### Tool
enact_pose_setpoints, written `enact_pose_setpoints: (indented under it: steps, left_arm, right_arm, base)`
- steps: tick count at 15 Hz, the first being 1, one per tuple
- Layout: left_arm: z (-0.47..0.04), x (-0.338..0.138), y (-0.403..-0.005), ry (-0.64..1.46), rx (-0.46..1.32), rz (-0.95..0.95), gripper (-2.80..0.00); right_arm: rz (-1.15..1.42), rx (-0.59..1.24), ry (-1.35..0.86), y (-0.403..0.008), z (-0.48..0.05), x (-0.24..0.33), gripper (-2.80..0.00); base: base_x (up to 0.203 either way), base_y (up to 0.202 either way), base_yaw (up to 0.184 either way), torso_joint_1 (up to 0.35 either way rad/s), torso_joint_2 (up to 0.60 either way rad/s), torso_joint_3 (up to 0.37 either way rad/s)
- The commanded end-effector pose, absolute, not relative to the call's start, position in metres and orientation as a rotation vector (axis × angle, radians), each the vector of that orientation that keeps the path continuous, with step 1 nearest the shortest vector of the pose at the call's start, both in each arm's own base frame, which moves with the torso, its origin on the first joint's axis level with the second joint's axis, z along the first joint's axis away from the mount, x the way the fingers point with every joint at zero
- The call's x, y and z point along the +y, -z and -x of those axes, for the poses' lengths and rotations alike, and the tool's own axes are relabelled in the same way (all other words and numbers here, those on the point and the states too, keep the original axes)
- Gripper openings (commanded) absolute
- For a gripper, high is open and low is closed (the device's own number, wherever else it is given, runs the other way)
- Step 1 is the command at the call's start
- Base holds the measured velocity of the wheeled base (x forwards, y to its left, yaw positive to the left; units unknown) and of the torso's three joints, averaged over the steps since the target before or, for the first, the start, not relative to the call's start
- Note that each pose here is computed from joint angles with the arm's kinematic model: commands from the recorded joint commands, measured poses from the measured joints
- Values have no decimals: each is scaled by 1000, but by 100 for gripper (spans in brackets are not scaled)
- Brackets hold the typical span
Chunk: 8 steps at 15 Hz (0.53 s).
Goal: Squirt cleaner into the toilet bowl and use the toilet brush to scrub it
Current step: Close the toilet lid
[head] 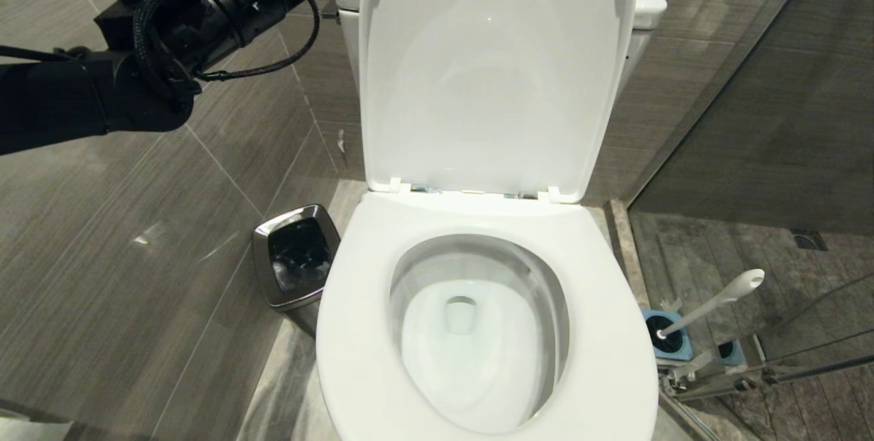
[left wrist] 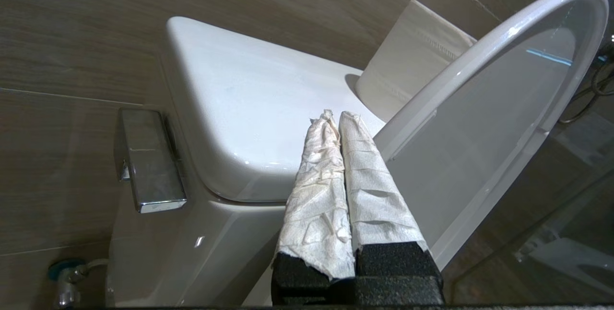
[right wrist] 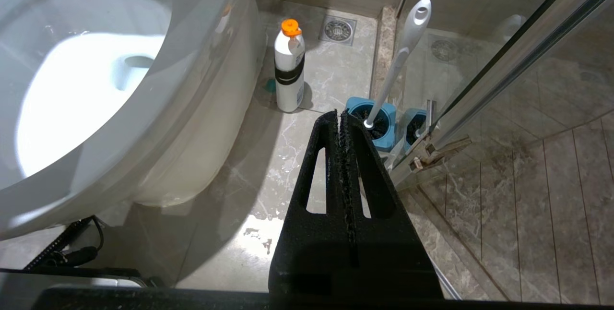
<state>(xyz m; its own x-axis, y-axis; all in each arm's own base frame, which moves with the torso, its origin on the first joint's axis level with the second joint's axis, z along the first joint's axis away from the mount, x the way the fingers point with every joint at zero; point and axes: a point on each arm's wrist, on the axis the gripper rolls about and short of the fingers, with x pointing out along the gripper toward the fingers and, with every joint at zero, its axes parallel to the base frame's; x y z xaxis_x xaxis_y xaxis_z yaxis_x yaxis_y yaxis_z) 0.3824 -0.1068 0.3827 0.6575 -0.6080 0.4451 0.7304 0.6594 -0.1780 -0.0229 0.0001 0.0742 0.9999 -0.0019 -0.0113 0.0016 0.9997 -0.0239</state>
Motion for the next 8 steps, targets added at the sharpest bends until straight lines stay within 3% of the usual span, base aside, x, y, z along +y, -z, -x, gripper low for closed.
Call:
enact_pose_setpoints:
  steps: [1, 8]
  left_arm:
    - [-386, -111, -378, 784, -354, 362, -280]
    - [-390, -117, -372, 794, -345, 356, -280]
  right_arm:
    - [25, 12, 1, -74, 23, 0, -280]
    - [25, 12, 1, -74, 23, 0, -280]
  base:
    - [0, 0, 0, 0, 0, 0]
    - [0, 0, 0, 0, 0, 0]
